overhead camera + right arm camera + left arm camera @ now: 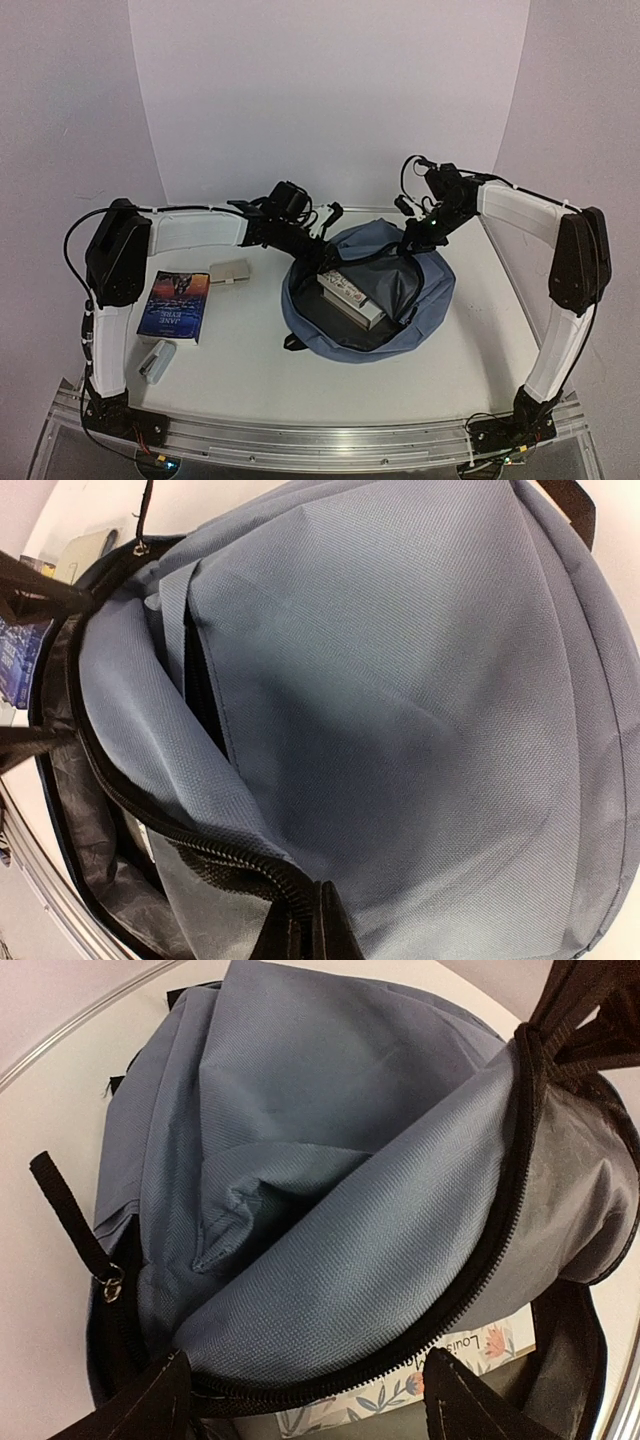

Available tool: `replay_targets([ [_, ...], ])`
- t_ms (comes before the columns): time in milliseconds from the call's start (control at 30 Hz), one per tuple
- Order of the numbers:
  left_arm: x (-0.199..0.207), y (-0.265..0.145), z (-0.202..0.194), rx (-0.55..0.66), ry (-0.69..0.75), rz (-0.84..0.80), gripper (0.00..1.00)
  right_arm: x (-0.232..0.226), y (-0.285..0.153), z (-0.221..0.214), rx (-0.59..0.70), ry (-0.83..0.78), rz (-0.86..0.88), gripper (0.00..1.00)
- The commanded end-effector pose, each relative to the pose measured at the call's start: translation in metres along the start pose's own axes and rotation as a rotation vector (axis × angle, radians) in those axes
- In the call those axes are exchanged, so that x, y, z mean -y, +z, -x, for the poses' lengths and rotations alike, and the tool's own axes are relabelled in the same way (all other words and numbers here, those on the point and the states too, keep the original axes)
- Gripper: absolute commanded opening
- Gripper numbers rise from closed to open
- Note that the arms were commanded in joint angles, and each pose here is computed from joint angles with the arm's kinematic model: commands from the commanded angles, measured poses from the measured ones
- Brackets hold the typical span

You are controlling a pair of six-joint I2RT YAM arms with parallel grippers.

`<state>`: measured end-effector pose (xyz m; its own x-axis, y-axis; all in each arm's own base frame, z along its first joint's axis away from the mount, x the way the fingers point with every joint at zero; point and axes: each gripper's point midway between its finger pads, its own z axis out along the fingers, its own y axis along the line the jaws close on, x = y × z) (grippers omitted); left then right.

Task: Pack the student bag
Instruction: Unzip the student bag at the center of the board.

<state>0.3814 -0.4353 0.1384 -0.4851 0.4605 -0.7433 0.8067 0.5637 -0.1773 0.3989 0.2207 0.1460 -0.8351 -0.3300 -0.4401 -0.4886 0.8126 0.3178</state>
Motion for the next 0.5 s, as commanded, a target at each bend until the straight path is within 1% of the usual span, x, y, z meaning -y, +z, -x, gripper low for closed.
replay_targets([
  [0, 0.013, -0.003, 0.006, 0.021, 0.076, -0.014, 0.80, -0.003, -0.021, 0.017, 0.063, -0.004, -0.028, 0.00],
  [100, 0.003, -0.001, 0.014, 0.046, 0.077, 0.043, 0.81, -0.007, -0.024, 0.018, 0.070, -0.008, -0.010, 0.00],
  [300, -0.039, 0.005, 0.039, 0.068, 0.057, 0.274, 0.82, -0.011, -0.030, 0.016, 0.078, -0.015, 0.001, 0.01],
  [367, -0.046, 0.002, 0.049, 0.099, 0.039, 0.298, 0.81, -0.009, -0.030, 0.013, 0.072, -0.017, -0.008, 0.01],
  [467, -0.052, -0.007, 0.065, 0.159, -0.014, 0.272, 0.81, -0.006, -0.028, 0.008, 0.061, -0.023, -0.024, 0.01],
])
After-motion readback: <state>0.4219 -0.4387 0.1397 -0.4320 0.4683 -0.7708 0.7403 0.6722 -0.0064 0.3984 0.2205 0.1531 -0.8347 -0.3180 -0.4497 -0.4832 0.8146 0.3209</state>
